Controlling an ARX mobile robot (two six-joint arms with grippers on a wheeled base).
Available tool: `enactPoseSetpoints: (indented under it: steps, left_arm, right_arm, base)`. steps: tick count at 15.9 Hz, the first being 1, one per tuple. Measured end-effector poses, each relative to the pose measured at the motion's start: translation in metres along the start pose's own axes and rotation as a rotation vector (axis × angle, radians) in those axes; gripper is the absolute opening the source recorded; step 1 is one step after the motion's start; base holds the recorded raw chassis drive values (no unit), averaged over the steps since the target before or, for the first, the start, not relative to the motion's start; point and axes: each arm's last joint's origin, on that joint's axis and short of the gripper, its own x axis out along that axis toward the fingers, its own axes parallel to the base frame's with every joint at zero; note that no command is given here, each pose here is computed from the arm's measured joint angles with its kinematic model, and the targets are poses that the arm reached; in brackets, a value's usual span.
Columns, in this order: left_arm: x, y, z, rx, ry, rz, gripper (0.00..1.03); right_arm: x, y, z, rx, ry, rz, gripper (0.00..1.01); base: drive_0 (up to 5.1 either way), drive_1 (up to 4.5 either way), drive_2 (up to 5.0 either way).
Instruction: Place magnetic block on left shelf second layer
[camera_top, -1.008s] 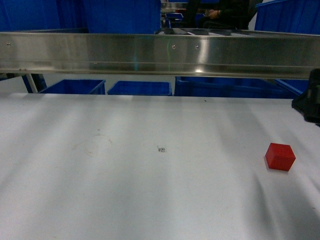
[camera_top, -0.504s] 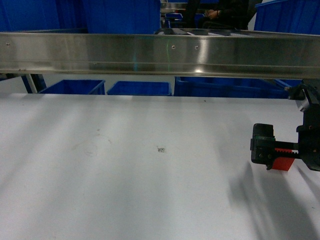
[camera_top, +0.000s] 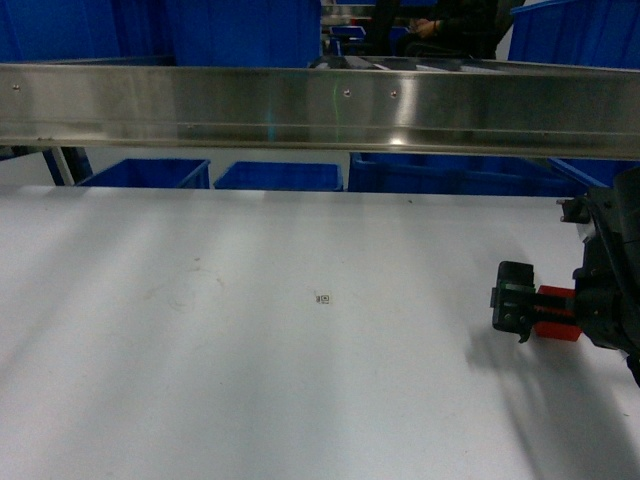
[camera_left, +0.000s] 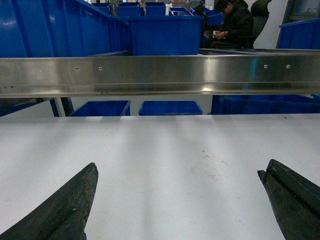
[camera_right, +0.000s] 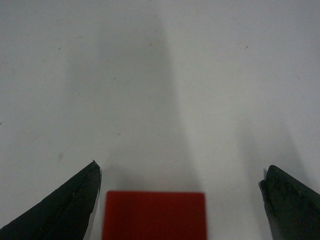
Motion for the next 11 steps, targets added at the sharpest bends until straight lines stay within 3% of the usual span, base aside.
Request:
enactPoseSetpoints:
  steps: [3,8,9,11]
  left_arm:
    - [0.0,0.0,0.0,0.0,0.0,0.0,0.98]
    - [0.0,0.0,0.0,0.0,0.0,0.0,0.98]
    - [0.0,0.0,0.0,0.0,0.0,0.0,0.98]
    - [0.0,0.0,0.0,0.0,0.0,0.0,0.98]
  right_arm:
    - [0.005,-0.005,0.001,0.006,-0.028,-0.008,0.96]
    - [0.005,-0.005,0.0,-0.019,-0.032,0.006,0.41]
    - [0.004,-0.005,0.0,-0.028,-0.034,0.014,0.34]
    - [-0.005,-0.006,-0.001,-0.045,-0.031,0.047,0.34]
  base:
    - [0.0,0.0,0.0]
    - [0.0,0.0,0.0]
    - [0.0,0.0,0.0]
    - [0.0,0.0,0.0]
